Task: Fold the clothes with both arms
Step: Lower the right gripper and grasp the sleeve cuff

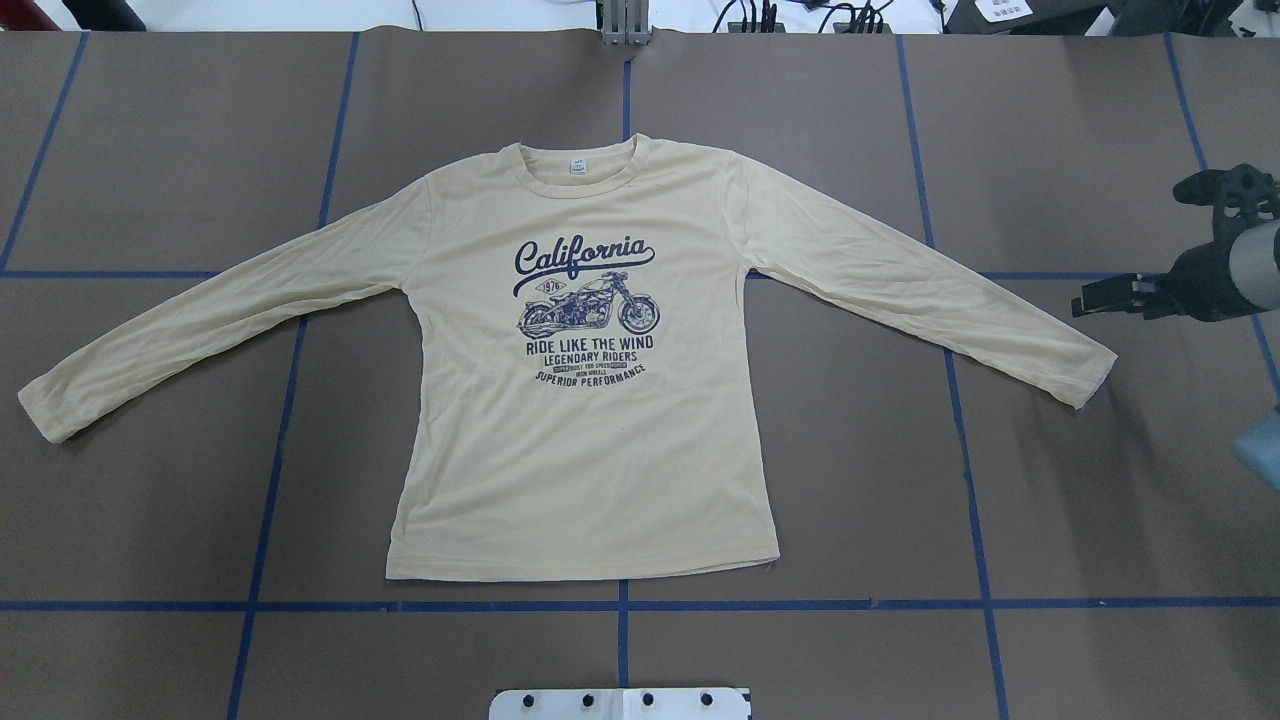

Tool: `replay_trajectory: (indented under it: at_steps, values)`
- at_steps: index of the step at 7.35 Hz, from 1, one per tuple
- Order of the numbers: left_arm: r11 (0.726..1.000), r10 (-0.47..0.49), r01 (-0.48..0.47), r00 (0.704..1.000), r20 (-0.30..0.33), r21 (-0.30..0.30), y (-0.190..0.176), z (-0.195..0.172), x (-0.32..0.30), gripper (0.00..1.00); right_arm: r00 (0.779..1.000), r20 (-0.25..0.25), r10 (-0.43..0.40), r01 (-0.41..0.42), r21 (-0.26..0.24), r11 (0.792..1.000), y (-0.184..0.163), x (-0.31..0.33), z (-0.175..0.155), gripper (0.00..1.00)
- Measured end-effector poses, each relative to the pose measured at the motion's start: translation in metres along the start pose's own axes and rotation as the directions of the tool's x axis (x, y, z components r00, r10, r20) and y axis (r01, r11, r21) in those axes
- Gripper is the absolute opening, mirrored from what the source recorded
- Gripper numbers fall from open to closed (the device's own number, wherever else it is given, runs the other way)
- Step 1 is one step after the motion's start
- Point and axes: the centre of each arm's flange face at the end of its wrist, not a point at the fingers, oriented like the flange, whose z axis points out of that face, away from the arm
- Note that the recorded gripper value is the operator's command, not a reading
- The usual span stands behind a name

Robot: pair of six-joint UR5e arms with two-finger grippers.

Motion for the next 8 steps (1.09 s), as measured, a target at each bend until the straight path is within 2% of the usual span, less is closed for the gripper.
replay_trajectory:
  at_steps: [2,5,8]
  values:
    - [1.000,-0.002,0.002,1.000,-0.001,-0.003,0.002,0.001,0.000,1.00,0.999,-0.019,0.050,-0.049,0.036,0.998,0.026,-0.017,0.022,0.78]
    - [1.000,-0.008,0.008,1.000,-0.003,-0.009,0.005,0.003,-0.002,1.00,0.998,-0.043,0.053,-0.053,0.019,0.998,0.060,-0.005,0.017,0.73]
    - [1.000,-0.008,0.008,1.000,-0.003,-0.011,0.006,0.004,-0.003,1.00,0.997,-0.067,0.027,-0.026,0.024,0.999,0.075,-0.010,0.025,0.66]
